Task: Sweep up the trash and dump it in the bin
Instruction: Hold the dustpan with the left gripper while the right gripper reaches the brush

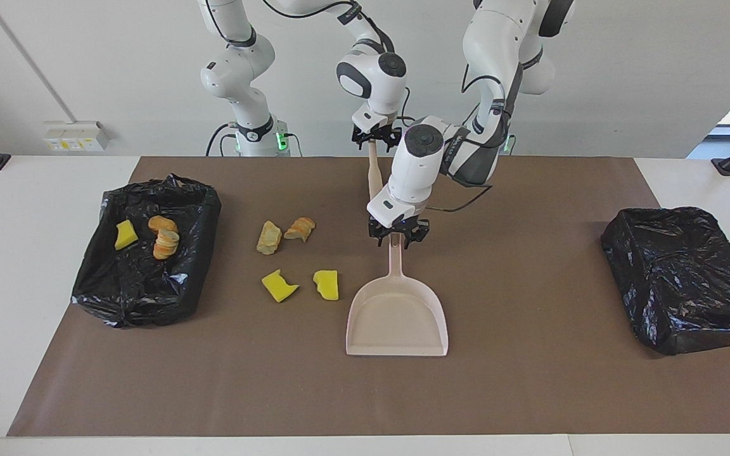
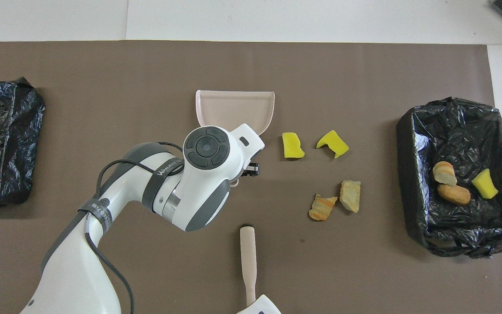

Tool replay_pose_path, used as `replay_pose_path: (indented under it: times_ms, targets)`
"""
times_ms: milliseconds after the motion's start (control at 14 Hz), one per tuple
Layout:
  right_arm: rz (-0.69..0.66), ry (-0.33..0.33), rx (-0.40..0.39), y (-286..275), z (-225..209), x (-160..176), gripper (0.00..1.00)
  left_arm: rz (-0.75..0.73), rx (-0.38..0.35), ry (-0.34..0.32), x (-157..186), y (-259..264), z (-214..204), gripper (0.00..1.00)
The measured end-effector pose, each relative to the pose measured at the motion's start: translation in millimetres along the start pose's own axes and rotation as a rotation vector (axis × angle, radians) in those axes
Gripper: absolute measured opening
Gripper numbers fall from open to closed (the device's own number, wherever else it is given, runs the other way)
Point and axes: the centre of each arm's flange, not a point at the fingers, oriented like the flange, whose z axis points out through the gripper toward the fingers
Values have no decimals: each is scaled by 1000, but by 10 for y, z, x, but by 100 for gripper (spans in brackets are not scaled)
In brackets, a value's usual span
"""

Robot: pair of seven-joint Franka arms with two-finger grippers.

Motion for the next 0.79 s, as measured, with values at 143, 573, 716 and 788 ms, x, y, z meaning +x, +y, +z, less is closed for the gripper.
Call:
replay_pose_path:
  times_ms: [143,573,716,788]
  targets:
    - [-1,-4,-9,3,-6,-5,89,2,2,1,0,-1,0,59]
    - [-11,1,-13,-58,-169,14,79,8,3,1,-17,30,2,51]
    - [-14,10,-22,-50,-215,60,77,12,7,3,-20,35,3,50]
    - [-15,9,-34,-34,-247,94,77,14,9,4,-20,36,3,50]
